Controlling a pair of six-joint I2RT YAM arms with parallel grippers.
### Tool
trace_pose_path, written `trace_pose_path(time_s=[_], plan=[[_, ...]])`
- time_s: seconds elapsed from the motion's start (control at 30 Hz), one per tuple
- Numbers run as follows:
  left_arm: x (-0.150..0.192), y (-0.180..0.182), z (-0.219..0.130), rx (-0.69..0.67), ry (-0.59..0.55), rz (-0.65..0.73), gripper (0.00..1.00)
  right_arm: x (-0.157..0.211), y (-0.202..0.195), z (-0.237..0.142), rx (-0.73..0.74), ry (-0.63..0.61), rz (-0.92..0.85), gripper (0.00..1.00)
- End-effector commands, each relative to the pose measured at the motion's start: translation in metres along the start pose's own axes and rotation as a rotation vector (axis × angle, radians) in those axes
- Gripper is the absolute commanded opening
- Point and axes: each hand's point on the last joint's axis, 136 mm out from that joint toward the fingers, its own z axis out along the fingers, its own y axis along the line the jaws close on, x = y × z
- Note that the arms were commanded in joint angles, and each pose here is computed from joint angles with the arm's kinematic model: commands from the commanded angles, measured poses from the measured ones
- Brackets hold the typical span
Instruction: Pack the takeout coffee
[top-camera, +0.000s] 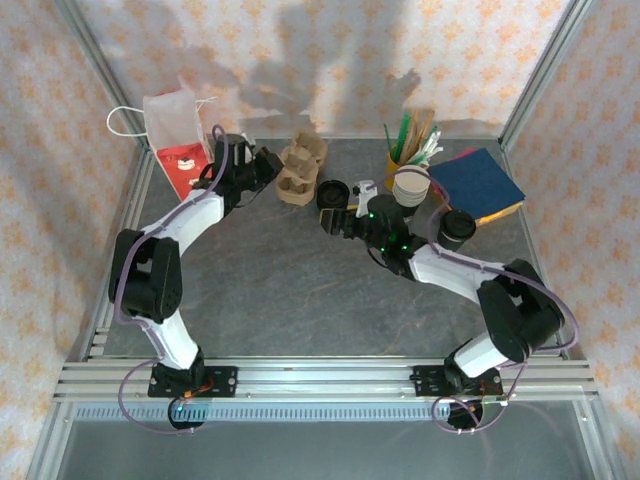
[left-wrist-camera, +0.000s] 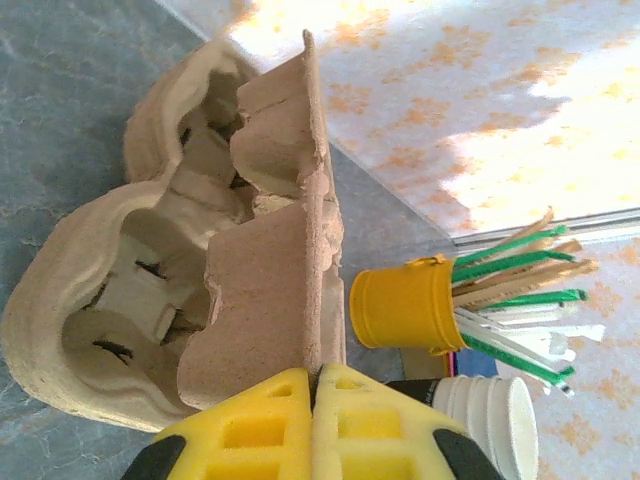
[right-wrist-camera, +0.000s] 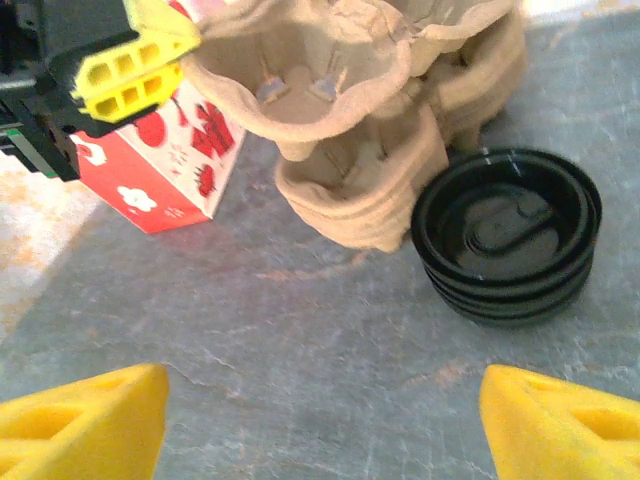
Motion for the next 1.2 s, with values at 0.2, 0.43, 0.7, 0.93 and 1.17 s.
trace_pose_path(time_s=[0.2,0.43,0.7,0.93,1.17], plan=[[0.001,-0.04,-0.064,0.04,0.001,0.248,0.0,-0.056,0.039,-0.021,-0.078,-0.018,-0.115,0.81],[0.043,-0.04,-0.106,0.07,0.12,0.374,0.0,-0.07,0.053,-0.019,-0.07,0.114,-0.208,0.8],[0.091,-0.054,-0.144,0.176,0.242,0.439,0.0,-0.077,0.062,-0.015,-0.071,0.214,-0.256,0.8],[0.1,-0.06,-0.157,0.219,0.259,0.466,0.0,-0.045,0.074,-0.004,-0.033,0.33,-0.318,0.78],[0.102,-0.062,-0.158,0.236,0.268,0.481,0.0,-0.056,0.06,-0.004,0.1,0.285,-0.329,0.8]])
